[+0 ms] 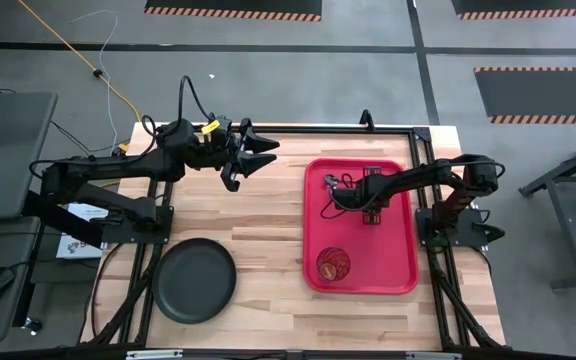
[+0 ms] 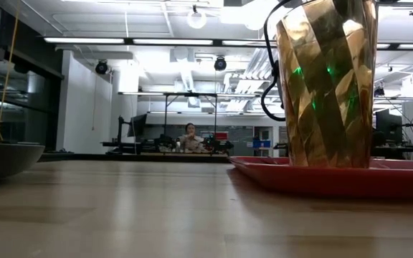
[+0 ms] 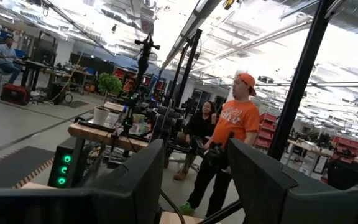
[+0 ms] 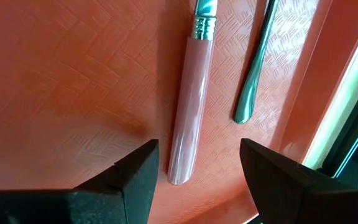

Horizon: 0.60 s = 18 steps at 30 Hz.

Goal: Pick and place plate/cup/fork/spoon on tray
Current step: Put the red fork on the red serving tray beside the black spoon

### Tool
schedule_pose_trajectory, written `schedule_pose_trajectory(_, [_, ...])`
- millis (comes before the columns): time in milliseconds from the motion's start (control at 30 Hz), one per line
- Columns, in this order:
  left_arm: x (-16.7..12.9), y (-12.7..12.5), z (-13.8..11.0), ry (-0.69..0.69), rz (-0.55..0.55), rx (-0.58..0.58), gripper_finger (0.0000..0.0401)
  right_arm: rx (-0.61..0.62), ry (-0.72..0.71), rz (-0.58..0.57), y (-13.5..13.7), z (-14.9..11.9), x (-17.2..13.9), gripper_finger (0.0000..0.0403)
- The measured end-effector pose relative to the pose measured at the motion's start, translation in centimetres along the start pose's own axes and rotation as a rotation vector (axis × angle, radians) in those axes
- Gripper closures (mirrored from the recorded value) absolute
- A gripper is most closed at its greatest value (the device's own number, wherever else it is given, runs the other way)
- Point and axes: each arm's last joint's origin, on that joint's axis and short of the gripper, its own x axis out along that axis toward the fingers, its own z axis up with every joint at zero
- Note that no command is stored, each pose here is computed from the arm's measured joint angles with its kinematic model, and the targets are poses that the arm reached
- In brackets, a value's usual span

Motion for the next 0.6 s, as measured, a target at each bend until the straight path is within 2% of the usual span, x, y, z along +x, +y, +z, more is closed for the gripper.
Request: schedule_pose_trajectory(600, [0.0, -0.02, 0.07, -0.008, 0.001, 0.002, 0.0231, -0.01, -0.002, 0.005, 0.0, -0.01, -0.04, 0.0185])
